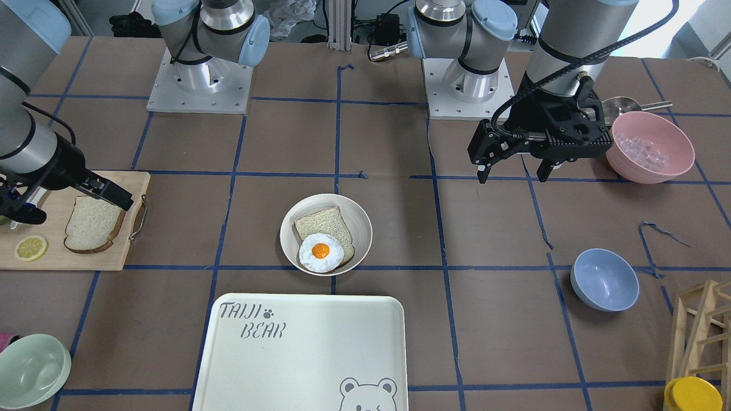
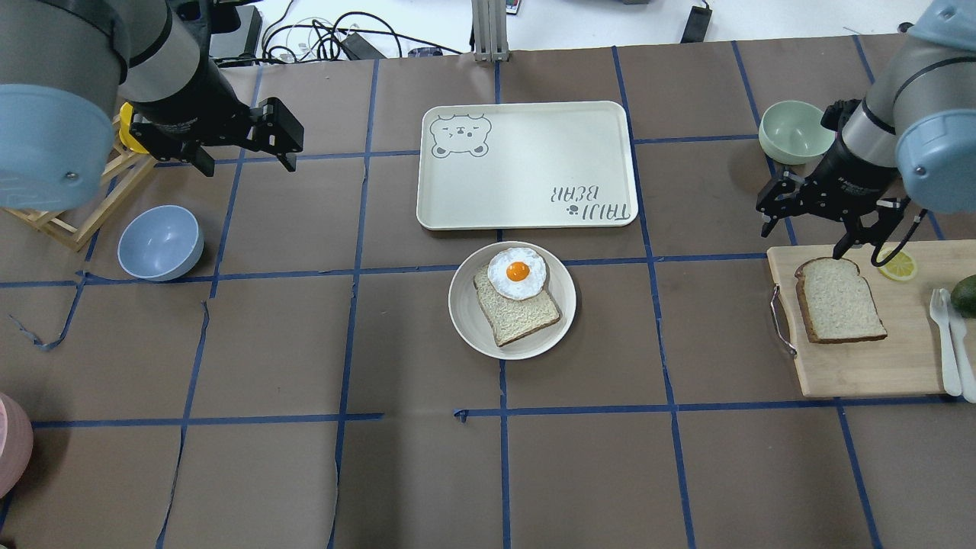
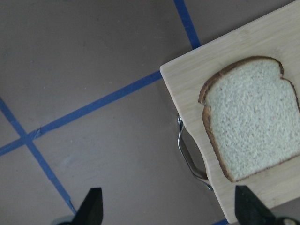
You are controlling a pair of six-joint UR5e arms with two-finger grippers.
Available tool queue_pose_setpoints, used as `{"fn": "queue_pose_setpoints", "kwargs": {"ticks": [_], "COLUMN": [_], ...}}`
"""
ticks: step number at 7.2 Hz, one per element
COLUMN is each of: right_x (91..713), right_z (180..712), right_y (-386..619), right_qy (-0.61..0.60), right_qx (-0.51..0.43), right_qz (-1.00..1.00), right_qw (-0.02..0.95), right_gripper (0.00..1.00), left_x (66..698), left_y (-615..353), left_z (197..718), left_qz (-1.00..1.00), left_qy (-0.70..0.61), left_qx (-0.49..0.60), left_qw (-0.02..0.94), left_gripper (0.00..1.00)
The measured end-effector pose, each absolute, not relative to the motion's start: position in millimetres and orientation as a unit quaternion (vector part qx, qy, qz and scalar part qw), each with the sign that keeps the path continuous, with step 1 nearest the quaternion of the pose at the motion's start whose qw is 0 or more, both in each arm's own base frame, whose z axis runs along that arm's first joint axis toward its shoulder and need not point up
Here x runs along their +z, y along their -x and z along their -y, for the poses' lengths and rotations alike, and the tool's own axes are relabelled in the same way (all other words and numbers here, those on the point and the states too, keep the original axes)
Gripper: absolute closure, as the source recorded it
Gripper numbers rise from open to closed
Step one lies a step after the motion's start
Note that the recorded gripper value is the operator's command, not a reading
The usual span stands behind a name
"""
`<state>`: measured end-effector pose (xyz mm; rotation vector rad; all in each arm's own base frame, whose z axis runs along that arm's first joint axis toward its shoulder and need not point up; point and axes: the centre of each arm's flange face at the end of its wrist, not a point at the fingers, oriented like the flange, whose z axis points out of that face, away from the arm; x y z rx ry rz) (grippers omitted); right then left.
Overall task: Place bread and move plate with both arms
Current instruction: 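Lower the right gripper onto the bread slice on the cutting board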
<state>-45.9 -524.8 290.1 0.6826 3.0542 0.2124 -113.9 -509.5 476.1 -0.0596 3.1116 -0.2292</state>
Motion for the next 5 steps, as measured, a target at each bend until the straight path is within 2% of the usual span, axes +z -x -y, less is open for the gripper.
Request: {"fn": "queue_pose_setpoints", "kwargs": {"ticks": [1,5], "right_x": [271,226], "right_z": [524,535], "right_y": [52,72], "right_qy": [-0.223,-0.232], "right_qx": [0.058,0.056], "right_qz": [-0.973,-0.970], "right_qw": [-0.005,-0.053], "right_gripper": [0.27,0.28], "left_x": [476,476], "left_y": [114,114], "left_z": [509,510], "left_qz": [-0.997,-0.997], "left_qy": [0.019,0.019], "left_qx": [-0.073,-0.074], "left_qw": [0.011,0.010], "left_gripper": [0.00,0.00]}}
